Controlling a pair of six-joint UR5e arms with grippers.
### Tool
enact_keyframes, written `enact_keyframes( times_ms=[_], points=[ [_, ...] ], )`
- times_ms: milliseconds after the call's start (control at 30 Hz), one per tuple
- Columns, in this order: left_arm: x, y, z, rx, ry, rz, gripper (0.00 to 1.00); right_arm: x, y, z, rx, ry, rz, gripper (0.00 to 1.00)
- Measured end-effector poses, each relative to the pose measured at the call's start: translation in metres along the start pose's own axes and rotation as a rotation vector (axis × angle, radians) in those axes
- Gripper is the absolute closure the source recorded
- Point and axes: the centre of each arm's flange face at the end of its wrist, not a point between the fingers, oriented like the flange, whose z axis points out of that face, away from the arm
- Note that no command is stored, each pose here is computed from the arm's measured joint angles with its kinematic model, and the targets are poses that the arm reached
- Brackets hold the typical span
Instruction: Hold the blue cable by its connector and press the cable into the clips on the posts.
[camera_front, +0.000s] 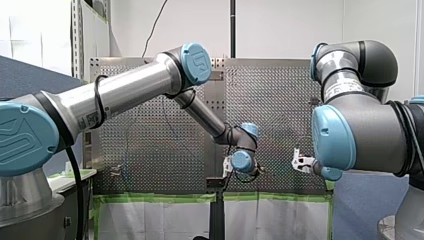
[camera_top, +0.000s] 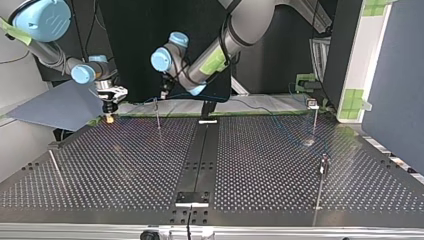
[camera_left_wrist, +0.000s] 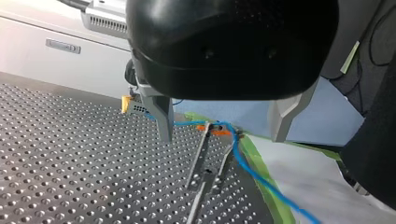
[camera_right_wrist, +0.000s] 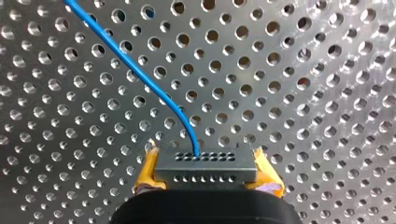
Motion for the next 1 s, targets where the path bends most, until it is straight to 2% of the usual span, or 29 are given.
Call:
enact_keyframes(
  times_ms=[167,400,700,1000],
  points=[
    [-0.013,-0.003,0.000,-0.001,0.012,0.013,0.00,-0.004,-0.003,-0.003,-0.014,-0.019,-0.012,1.00],
    [-0.011,-0.001,-0.008,-0.035,0.062,0.034,0.00,-0.020,-0.008,-0.022,-0.025,-0.087,-0.035,1.00],
    [-0.011,0.002,-0.023,-0.057,0.129,0.062,0.00,-0.036,-0.023,-0.044,0.011,-0.138,-0.077,1.00],
    [-0.029,0.020,-0.045,-0.071,0.178,0.062,0.00,-0.049,-0.038,-0.063,0.031,-0.155,-0.083,1.00]
  ],
)
